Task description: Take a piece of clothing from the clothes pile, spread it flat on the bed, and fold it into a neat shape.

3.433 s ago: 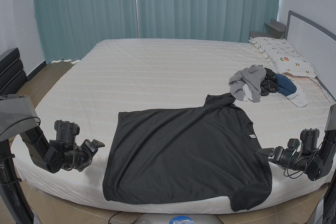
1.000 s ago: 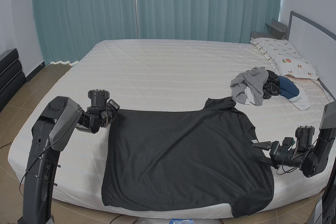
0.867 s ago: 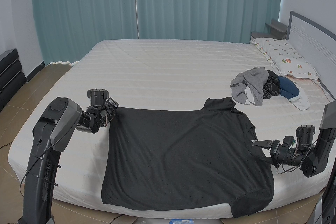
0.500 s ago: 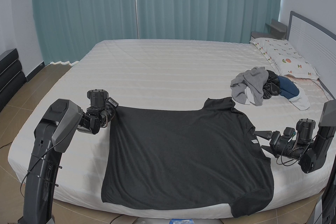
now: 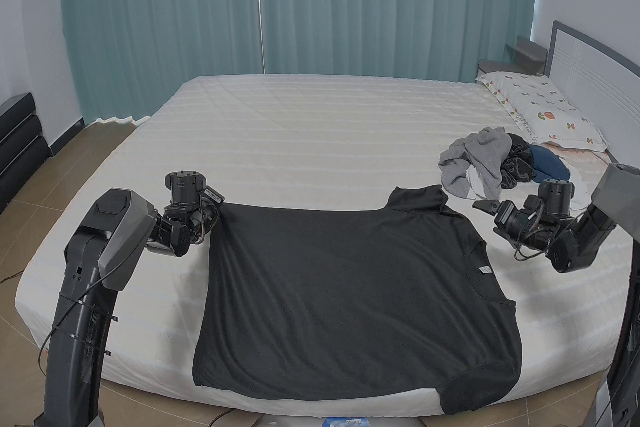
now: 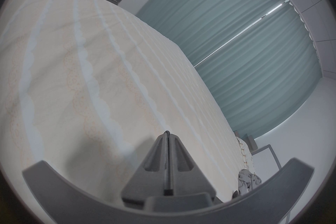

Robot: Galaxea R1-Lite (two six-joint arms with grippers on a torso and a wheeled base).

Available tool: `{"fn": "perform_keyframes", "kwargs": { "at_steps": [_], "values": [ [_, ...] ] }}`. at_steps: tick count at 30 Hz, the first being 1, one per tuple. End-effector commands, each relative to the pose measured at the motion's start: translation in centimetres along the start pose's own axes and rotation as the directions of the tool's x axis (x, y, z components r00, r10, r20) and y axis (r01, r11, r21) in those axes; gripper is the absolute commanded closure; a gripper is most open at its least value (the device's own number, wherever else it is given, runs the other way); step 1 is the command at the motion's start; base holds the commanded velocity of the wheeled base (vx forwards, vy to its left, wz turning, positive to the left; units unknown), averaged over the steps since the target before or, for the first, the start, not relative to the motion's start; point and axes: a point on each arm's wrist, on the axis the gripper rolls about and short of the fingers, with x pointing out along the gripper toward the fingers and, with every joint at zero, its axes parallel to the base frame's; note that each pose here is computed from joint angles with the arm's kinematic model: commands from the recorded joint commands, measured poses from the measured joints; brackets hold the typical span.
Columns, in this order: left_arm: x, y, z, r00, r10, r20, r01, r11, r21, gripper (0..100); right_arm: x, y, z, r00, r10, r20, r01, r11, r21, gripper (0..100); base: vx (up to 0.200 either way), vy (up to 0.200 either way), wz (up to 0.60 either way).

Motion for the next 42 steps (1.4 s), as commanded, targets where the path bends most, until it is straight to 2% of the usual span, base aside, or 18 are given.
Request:
{"fn": "perform_keyframes", "kwargs": {
  "at_steps": [1,6,17,18,24,28,40,42],
  "values": [
    [-0.1,0.2,0.0,1.0,0.022,0.013,-0.022,1.0,-0.005,100,7.2,-3.0,-3.0,0.992,-0.126,-0.011,0.123,0.983,-0.139,0,0.0,0.0,0.0],
    [-0.3,0.7,-0.3,0.999,0.042,0.002,-0.042,0.999,-0.003,100,9.8,-3.6,-3.1,0.991,-0.127,0.046,0.134,0.972,-0.195,0,0.0,0.0,0.0],
    [-0.3,0.8,-0.3,0.999,0.045,0.0,-0.045,0.999,-0.003,100,11.9,-2.1,-2.6,0.994,-0.103,0.038,0.109,0.97,-0.217,0,0.0,0.0,0.0],
    [-0.3,0.8,-0.3,0.999,0.045,0.0,-0.045,0.999,-0.003,100,12.0,-2.0,-2.6,0.994,-0.104,0.035,0.109,0.97,-0.217,100,0.0,0.0,0.0],
    [-0.3,0.7,-0.3,0.999,0.045,0.0,-0.045,0.999,-0.003,100,12.5,-1.9,-2.6,0.994,-0.103,0.04,0.109,0.97,-0.219,100,0.0,0.0,0.0],
    [-0.3,0.5,-0.2,0.999,0.037,0.005,-0.037,0.999,-0.004,100,12.9,-1.5,-0.9,0.987,-0.106,0.12,0.129,0.971,-0.203,100,0.0,0.0,0.0],
    [0.3,-0.2,0.8,0.999,-0.001,0.048,0.002,1.0,-0.014,100,12.7,-2.7,0.9,0.969,-0.139,0.205,0.177,0.968,-0.178,100,0.0,0.0,0.0],
    [0.3,-0.3,0.9,0.998,-0.008,0.055,0.009,1.0,-0.015,100,13.0,-2.2,1.8,0.959,-0.132,0.251,0.173,0.974,-0.149,100,0.0,0.0,0.0]
  ]
}}
